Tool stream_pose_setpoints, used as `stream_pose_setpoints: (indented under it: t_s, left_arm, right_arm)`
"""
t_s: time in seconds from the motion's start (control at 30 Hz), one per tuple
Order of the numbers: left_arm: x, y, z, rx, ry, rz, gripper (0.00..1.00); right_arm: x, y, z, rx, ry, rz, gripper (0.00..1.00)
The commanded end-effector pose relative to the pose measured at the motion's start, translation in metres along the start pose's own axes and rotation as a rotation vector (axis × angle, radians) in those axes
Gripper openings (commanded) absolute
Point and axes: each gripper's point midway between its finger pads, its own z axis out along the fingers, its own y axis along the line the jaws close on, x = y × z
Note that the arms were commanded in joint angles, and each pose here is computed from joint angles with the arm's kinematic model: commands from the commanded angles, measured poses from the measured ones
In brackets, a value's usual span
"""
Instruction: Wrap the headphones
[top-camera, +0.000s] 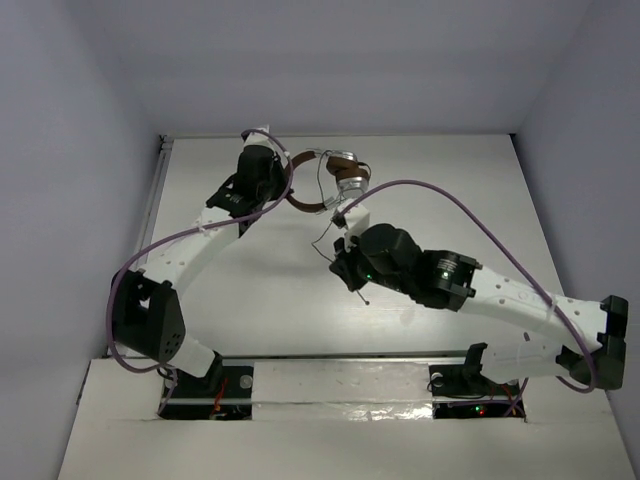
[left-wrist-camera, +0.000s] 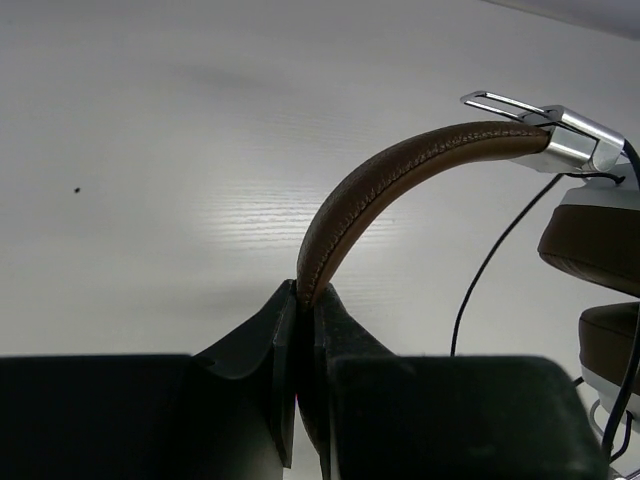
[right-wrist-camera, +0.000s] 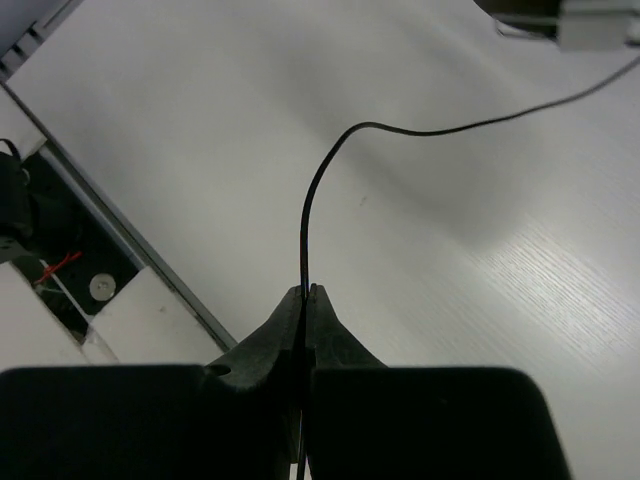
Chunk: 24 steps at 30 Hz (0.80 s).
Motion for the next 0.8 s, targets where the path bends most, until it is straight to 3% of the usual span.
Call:
stream_pose_setpoints:
  t_s: [0.0,0.4,0.77]
  left_arm:
    - [-0.023,-0.037,-0.001,0.081,-0.089,-0.009,0.0]
    - [0.064,-0.042,-0.004,0.19,0.031,0.076,0.0]
    - [0.075,-0.038,-0.009,0.173,0.041,0.096,0.0]
  right_arm:
    - [-0.049,0.032,-0.002,-0.098,-0.111,-0.008,0.0]
    - [-0.092,0.007,-0.011,0.068,-0.205,-0.064,0.0]
    - [-0.116,-0.02,-0.039,0.181,-0.292,-0.058,0.0]
